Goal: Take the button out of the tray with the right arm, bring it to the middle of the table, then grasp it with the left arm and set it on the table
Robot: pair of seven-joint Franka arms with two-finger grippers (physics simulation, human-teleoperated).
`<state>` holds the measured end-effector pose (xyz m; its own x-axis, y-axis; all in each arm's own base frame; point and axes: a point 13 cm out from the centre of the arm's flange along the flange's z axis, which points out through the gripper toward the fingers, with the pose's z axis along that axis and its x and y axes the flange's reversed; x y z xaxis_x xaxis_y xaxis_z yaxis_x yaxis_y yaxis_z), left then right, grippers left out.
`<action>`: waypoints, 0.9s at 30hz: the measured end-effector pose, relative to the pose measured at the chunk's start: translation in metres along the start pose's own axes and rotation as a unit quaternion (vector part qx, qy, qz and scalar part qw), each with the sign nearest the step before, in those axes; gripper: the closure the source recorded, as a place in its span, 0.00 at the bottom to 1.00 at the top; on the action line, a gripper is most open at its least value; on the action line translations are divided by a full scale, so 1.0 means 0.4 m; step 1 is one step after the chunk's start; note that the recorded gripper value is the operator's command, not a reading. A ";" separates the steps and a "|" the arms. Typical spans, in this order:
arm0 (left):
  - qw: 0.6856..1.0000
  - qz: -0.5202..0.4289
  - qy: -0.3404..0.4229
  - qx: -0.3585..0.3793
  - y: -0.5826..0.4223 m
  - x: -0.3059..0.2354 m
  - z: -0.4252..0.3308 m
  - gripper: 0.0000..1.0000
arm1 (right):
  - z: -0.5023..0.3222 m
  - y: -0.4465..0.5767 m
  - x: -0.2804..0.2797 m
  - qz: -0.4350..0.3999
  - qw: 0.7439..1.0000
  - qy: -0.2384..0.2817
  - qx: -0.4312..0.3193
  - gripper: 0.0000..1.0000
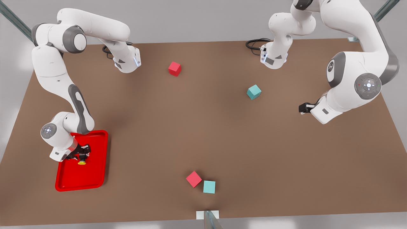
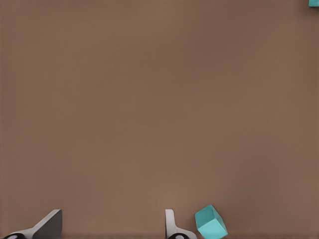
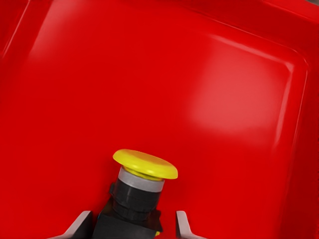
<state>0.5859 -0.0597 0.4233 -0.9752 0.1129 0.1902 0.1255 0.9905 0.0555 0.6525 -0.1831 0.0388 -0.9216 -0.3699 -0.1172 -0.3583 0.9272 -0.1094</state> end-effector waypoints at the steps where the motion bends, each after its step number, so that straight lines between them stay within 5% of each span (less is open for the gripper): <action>1: 1.000 0.000 0.000 0.000 0.000 0.000 0.000 0.00 | 0.000 0.000 0.000 0.000 1.000 0.000 0.000 0.52; 13: 1.000 0.000 0.001 0.000 0.000 0.003 -0.002 0.00 | -0.019 0.044 -0.039 -0.017 1.000 -0.011 -0.012 0.56; 17: 1.000 0.000 0.001 0.001 0.000 0.003 -0.002 0.00 | -0.197 0.092 -0.159 -0.041 0.998 -0.045 -0.005 0.56; 27: 1.000 0.001 0.002 0.000 -0.003 0.001 0.001 0.00 | -0.548 0.876 -0.468 -0.174 0.982 -0.031 -0.069 0.56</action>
<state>0.5852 -0.0608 0.4230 -0.9744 0.1144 0.1936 0.1272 0.9904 0.0545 0.6667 0.2241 0.2388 -0.7300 -0.6651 -0.1573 -0.6710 0.7412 -0.0199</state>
